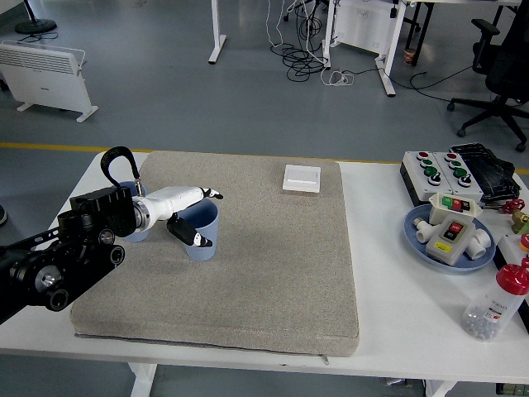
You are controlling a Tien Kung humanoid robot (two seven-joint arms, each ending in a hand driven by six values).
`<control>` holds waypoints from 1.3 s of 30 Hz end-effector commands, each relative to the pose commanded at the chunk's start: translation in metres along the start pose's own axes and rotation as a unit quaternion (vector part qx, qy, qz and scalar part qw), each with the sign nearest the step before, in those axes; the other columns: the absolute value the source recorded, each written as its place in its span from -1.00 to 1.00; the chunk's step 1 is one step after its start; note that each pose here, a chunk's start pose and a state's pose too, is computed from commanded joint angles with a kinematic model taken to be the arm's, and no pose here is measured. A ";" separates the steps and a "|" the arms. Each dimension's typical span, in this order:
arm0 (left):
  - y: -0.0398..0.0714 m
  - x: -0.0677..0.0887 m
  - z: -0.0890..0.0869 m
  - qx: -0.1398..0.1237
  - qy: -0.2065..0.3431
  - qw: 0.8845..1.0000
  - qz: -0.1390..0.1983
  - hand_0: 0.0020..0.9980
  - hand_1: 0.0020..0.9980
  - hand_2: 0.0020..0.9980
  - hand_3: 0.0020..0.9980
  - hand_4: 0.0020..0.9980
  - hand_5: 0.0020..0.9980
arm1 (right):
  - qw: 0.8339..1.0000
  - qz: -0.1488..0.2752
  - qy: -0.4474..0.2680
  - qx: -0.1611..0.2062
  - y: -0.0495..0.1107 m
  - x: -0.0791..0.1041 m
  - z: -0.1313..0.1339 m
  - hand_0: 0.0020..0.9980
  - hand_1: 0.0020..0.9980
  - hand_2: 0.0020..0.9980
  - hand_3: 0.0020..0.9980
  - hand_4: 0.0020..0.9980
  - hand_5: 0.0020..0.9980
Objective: Push cup pick cup insert cup
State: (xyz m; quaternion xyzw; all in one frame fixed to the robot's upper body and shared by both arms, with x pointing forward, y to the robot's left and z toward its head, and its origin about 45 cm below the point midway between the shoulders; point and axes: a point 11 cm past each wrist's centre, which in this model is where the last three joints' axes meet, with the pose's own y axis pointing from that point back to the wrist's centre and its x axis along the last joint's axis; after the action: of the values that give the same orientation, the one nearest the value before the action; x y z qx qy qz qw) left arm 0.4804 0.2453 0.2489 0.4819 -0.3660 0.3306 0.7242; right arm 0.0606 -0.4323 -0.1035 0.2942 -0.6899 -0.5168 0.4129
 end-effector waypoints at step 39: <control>0.087 0.136 -0.039 0.067 0.037 0.988 0.135 0.07 -0.05 -0.08 -0.13 -0.48 -1.00 | 1.000 0.004 -0.004 -0.001 0.000 0.004 0.000 0.45 0.30 0.29 0.15 -0.76 -0.07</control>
State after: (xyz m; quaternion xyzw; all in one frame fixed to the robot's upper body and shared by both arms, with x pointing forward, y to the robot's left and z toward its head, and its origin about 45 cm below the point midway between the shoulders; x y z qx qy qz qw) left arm 0.4861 0.3263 0.3937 0.4628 -0.3782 0.4664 0.6521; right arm 0.0583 -0.4360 -0.1025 0.2894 -0.6919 -0.5171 0.4124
